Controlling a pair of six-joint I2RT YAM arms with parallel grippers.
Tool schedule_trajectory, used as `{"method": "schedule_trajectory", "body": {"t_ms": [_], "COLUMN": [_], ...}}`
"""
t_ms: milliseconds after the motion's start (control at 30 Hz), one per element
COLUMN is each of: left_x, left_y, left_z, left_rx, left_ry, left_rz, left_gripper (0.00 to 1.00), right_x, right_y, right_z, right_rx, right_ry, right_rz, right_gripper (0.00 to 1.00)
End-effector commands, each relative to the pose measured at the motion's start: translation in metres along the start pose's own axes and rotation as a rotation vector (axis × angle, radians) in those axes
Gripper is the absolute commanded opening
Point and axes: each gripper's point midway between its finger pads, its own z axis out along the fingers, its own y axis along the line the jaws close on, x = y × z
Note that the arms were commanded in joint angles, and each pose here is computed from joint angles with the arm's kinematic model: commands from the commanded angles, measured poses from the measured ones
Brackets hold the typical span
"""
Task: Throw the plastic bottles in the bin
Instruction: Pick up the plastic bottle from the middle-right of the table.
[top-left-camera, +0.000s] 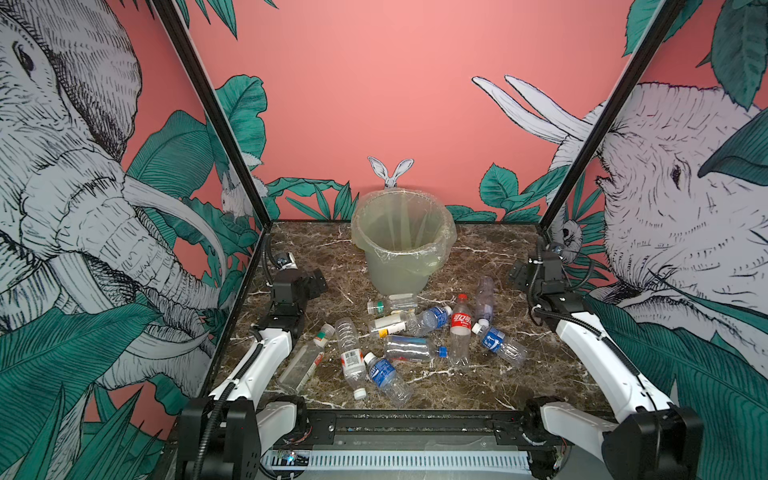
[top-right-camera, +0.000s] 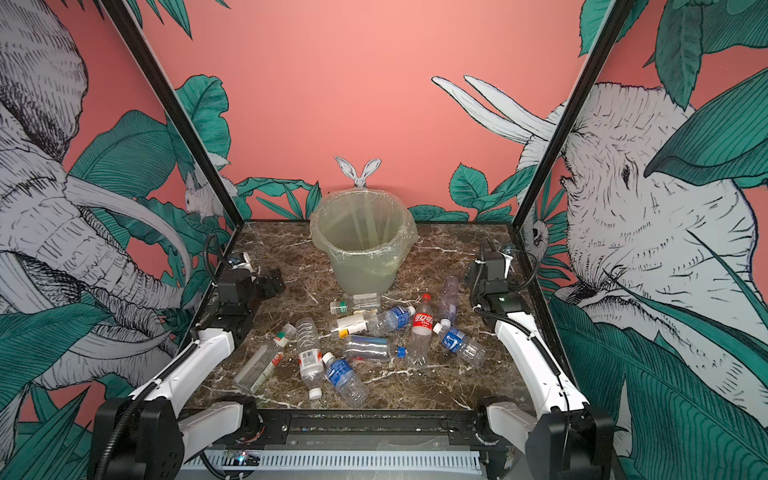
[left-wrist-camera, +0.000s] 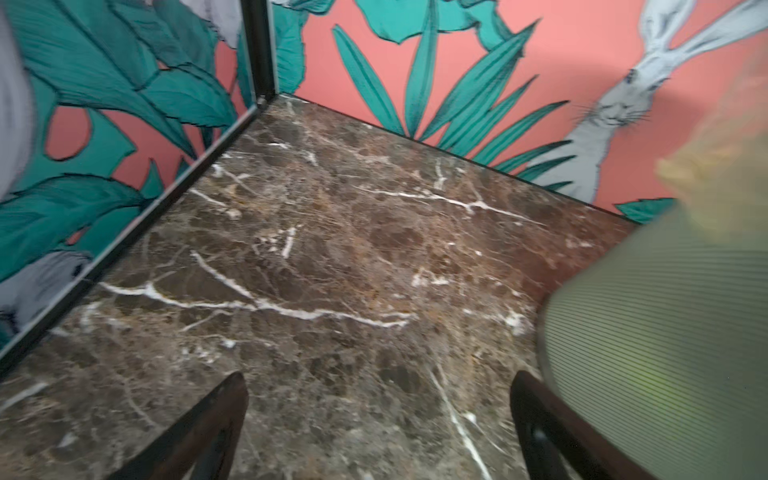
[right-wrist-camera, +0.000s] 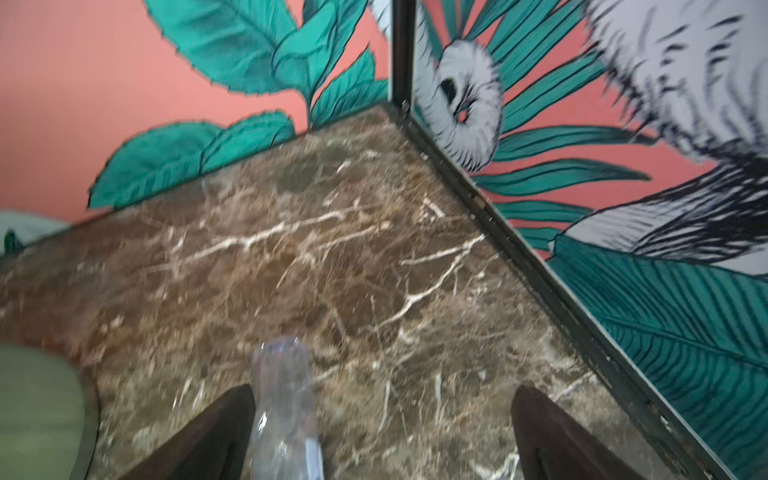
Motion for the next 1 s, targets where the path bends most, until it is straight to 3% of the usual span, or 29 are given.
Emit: {"method": "schedule_trajectory", "body": {"t_ms": [0,167,433,567,967], "left_x": [0.007,0.027,0.066,0.088,0.112], "left_y": [-0.034,-0.077,-0.111,-0.118,-0.112], "left_z": [-0.014,-0.029,-0.033,-0.033,-0.03], "left_rx": [0.119,0.219,0.321,0.346,0.361], "left_ry": [0.025,0.072,0.152,0.184,0.178], "left_rz": [0.027,0.143,0.218,0.263,0.275], "left_gripper": [0.96,0.91,0.82,0.81,0.81], "right_x": [0.023,0.045,0.093,0.111,0.131], "right_y": [0.011,0.027,0.037,0.056,0.073], "right_z": [-0.018,-0.039,-0.02,-0.004,0.04], "right_rx": [-0.024,-0.095,-0.128,-0.178,-0.153], "right_ry": [0.098,0.162,0.328,0.408,0.51], "right_rz": [-0.1,-0.22,-0.299,-0.318,-0.342], "right_gripper": [0.99,0.99,0.93,0.84,0.85]}}
